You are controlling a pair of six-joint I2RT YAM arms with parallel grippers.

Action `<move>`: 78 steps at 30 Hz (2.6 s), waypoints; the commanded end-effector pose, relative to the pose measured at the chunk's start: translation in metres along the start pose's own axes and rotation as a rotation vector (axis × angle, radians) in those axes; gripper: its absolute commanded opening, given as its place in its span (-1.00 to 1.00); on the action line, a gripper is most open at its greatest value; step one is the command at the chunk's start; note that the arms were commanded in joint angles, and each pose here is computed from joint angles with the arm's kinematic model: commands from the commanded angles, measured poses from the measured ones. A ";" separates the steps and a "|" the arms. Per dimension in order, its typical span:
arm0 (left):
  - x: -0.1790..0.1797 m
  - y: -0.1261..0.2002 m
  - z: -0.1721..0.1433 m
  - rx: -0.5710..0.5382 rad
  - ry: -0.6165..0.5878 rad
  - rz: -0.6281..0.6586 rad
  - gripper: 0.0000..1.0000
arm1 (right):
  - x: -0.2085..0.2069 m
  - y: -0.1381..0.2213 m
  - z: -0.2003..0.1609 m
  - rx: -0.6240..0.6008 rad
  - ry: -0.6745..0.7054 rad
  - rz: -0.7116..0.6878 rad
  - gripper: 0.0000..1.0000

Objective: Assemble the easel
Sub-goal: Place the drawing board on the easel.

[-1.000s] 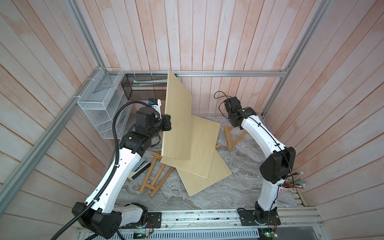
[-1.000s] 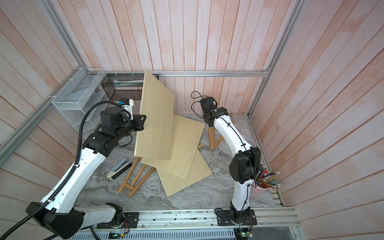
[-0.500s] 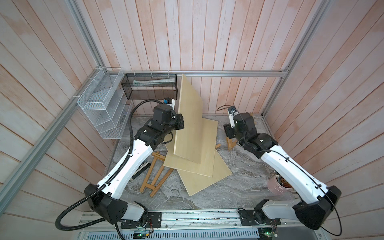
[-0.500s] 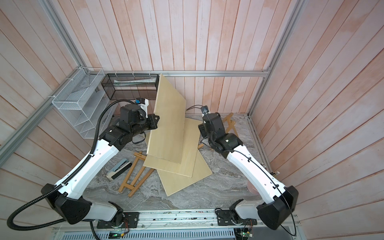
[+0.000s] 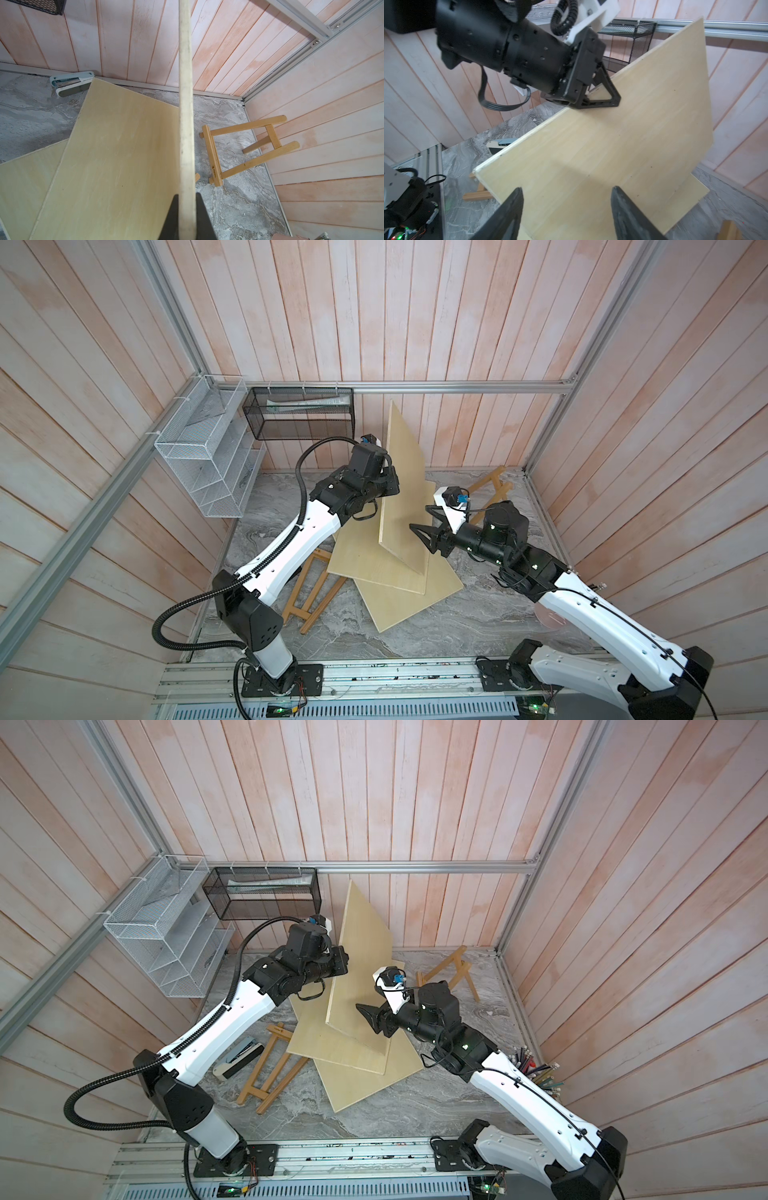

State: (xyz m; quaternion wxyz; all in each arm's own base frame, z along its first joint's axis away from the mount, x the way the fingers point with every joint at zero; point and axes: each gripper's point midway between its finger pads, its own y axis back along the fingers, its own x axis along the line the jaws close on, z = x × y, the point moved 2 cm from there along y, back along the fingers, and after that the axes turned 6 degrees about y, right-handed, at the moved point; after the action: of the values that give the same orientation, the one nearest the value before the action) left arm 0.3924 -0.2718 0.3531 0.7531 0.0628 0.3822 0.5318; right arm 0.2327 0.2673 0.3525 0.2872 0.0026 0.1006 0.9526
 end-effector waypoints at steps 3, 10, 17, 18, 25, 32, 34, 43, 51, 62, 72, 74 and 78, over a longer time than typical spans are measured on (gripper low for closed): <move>-0.021 0.047 0.083 -0.408 0.092 -0.033 -1.00 | 0.026 -0.016 -0.015 0.048 0.073 0.035 0.36; -0.016 0.053 0.084 -0.438 0.217 -0.054 -1.00 | 0.021 -0.045 -0.034 0.113 0.169 -0.154 0.36; -0.016 0.048 0.077 -0.370 0.320 -0.069 -1.00 | 0.011 -0.057 -0.055 0.184 0.267 -0.330 0.30; -0.015 0.047 0.076 -0.354 0.344 -0.078 -1.00 | 0.009 -0.057 -0.057 0.192 0.281 -0.350 0.28; 0.005 0.049 0.076 -0.269 0.557 -0.135 -1.00 | 0.001 -0.056 -0.063 0.206 0.399 -0.423 0.19; 0.014 0.044 0.063 -0.191 0.668 -0.166 -1.00 | -0.001 -0.065 -0.060 0.190 0.508 -0.454 0.09; 0.015 0.041 0.060 -0.172 0.684 -0.171 -1.00 | -0.001 -0.070 -0.059 0.191 0.536 -0.471 -0.01; 0.003 0.044 0.062 -0.175 0.628 -0.273 -1.00 | 0.002 -0.074 -0.056 0.186 0.573 -0.472 -0.95; 0.000 0.053 0.070 -0.181 0.552 -0.365 -0.49 | 0.015 -0.070 -0.059 0.161 0.572 -0.374 -1.00; 0.044 0.095 0.084 -0.370 0.510 -0.328 0.48 | 0.009 -0.068 -0.045 0.114 0.408 -0.306 -1.00; 0.114 0.056 0.014 -0.229 0.579 -0.172 0.47 | -0.047 -0.048 0.006 0.031 0.168 -0.351 -1.00; 0.121 0.041 -0.002 -0.187 0.587 -0.156 0.46 | -0.062 -0.046 0.013 0.039 0.175 -0.427 -1.00; 0.127 0.013 -0.022 -0.133 0.561 -0.114 0.42 | -0.092 -0.046 0.023 0.052 0.178 -0.568 -1.00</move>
State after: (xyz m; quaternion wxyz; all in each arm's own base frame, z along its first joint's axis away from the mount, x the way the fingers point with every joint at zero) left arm 0.3834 -0.1534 0.2811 0.6301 -0.1671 0.5488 0.5234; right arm 0.3241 0.2638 0.3236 0.4897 -0.1088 0.2232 0.8358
